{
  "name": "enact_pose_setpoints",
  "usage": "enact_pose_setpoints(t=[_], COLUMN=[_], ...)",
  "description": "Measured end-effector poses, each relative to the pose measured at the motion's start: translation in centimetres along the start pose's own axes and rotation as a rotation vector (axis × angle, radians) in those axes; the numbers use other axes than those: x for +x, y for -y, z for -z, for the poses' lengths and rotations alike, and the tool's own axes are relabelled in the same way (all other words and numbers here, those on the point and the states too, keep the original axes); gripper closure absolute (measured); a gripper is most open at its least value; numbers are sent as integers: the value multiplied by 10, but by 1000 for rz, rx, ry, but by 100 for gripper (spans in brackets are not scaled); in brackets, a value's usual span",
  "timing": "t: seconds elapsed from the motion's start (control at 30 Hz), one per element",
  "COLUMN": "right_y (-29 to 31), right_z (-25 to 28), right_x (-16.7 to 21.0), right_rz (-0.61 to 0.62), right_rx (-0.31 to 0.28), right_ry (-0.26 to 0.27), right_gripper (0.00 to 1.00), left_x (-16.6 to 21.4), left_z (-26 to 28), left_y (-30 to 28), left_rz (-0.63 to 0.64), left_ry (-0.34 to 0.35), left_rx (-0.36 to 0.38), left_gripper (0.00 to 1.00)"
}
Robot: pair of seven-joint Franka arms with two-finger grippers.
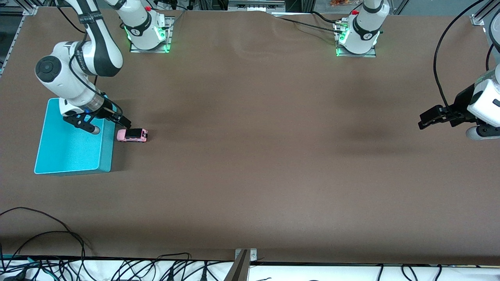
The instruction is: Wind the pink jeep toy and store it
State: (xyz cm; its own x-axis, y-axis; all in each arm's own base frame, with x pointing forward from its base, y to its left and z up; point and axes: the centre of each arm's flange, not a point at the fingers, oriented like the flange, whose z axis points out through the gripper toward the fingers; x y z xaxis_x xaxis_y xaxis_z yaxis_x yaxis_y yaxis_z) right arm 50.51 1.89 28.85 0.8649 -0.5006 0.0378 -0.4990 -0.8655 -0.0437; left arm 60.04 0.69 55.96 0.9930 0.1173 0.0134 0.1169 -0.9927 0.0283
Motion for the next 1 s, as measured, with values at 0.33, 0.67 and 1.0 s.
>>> enact_pose_setpoints(t=[0.33, 0.67, 1.0], right_y=[9, 13, 15], right_z=[-33, -71, -85], right_x=[-4, -8, -6], right_rz=[-314, -567, -635], right_rx=[10, 15, 17], right_ry=[-7, -4, -4], right_gripper=[0, 0, 0], left_x=[1, 1, 1], left_z=[-4, -5, -5], left_y=[0, 0, 0], left_rz=[0, 0, 0], left_ry=[7, 8, 8], left_rx=[1, 1, 1], left_gripper=[0, 0, 0])
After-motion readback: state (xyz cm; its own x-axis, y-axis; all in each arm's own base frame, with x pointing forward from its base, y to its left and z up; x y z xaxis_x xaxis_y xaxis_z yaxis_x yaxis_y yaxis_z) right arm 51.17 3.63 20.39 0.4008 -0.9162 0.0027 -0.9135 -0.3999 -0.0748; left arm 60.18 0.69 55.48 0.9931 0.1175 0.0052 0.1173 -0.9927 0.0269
